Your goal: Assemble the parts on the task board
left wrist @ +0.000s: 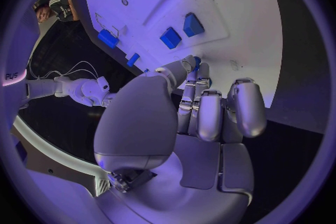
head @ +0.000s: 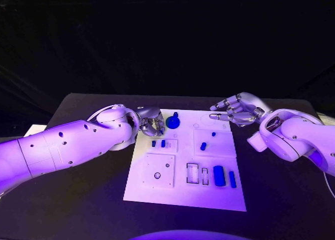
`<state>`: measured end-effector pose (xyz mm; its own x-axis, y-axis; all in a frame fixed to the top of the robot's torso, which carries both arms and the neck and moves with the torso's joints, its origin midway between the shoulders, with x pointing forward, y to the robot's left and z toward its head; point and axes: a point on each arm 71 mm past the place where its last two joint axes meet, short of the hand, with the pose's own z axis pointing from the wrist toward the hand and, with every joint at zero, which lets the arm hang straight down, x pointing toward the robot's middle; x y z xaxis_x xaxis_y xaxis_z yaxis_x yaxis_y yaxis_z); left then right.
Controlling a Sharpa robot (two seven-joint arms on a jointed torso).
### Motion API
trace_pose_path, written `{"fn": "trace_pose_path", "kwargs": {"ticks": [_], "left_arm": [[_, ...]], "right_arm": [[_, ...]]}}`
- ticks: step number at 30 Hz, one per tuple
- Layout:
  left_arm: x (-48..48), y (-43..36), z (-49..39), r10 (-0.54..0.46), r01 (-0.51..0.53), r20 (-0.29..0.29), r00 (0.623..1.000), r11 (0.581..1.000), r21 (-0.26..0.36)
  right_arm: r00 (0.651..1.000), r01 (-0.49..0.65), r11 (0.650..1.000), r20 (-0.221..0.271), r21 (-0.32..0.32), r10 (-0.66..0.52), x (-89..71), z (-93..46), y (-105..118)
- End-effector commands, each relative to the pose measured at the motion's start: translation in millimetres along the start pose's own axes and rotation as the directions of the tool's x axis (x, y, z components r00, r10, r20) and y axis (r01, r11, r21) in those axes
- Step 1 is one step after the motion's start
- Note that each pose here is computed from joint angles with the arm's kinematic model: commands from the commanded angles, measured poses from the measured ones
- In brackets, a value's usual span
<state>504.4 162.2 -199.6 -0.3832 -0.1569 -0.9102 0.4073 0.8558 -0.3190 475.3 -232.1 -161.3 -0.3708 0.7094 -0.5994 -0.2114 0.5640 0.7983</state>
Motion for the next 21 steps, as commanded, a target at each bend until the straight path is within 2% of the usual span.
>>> {"fn": "trace_pose_path", "kwargs": {"ticks": [1, 14, 21], "left_arm": [[3.7, -0.7, 1.2, 0.016, -0.016, -0.025, 1.000, 1.000, -0.005], [7.1, -4.6, 3.3, 0.018, -0.017, -0.043, 0.999, 1.000, 0.005], [7.9, -3.2, 3.5, 0.018, -0.019, -0.052, 0.998, 1.000, -0.007]], "right_arm": [[1.000, 0.001, 1.000, -0.017, -0.010, -0.001, 1.7, 0.0, 0.8], [1.000, 0.001, 1.000, -0.026, -0.007, -0.001, 2.2, -0.2, 0.4], [1.000, 0.001, 1.000, -0.025, -0.006, -0.001, 1.9, -0.3, 0.1]]}}
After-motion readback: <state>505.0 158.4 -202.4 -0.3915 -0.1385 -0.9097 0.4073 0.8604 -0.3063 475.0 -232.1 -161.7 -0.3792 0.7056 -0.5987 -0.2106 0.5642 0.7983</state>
